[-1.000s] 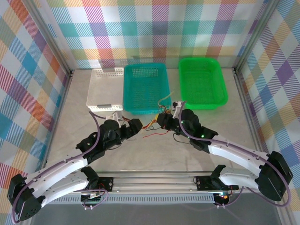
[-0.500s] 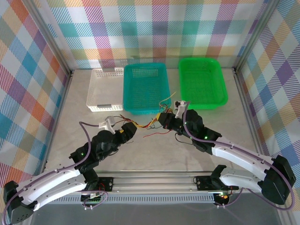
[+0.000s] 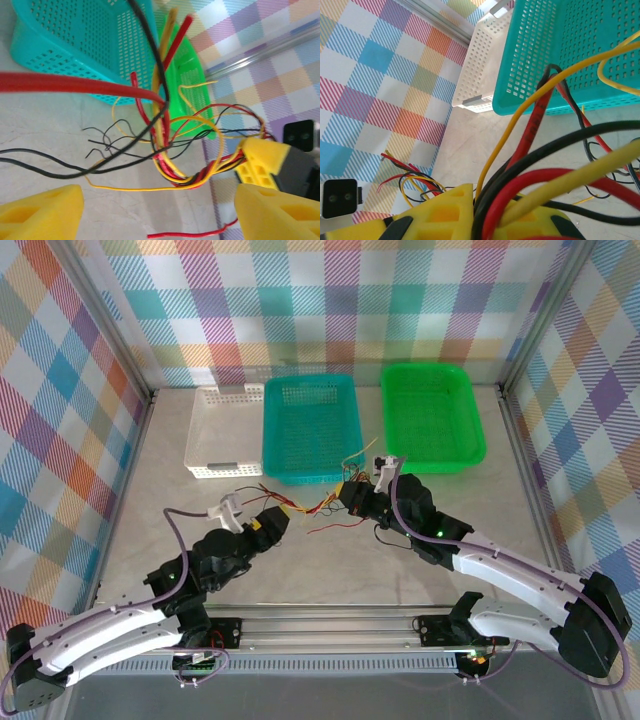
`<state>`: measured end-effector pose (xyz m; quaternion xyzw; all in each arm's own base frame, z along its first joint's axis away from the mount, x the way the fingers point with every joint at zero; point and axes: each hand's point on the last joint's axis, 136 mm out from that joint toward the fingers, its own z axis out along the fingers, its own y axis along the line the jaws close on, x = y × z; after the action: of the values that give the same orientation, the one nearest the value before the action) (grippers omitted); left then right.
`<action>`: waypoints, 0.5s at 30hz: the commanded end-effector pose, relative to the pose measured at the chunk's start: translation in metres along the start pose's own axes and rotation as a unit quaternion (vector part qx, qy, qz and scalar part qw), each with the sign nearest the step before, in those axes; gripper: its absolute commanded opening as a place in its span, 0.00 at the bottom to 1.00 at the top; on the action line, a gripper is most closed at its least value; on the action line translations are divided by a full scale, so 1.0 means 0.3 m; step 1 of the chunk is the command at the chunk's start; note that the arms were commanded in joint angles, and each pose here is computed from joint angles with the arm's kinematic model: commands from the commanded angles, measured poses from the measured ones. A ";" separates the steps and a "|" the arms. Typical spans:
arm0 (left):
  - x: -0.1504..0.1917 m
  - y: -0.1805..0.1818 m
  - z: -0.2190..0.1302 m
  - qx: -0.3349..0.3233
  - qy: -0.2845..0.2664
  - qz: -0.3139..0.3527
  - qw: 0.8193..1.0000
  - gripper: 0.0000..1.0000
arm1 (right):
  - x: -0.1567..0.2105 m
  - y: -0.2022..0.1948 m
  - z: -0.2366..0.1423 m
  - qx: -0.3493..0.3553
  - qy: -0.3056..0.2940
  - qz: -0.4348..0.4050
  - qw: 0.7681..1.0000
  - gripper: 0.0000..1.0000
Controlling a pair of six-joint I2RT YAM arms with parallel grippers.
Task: Untangle the cables
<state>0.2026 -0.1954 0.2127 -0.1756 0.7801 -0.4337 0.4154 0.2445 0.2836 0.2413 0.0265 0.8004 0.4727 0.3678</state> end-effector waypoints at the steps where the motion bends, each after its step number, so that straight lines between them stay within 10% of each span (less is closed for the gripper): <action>1: 0.008 -0.016 0.013 0.001 0.001 0.010 1.000 0.79 | -0.028 0.077 -0.016 -0.042 -0.010 0.006 0.999 0.00; 15: -0.021 -0.049 0.036 0.003 -0.023 0.022 0.999 0.65 | 0.036 0.114 0.019 -0.082 0.044 0.045 0.995 0.00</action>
<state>0.2110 -0.2000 0.2017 -0.1676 0.7931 -0.4019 0.4260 0.2343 0.3006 0.2404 0.0202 0.7962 0.5140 0.3185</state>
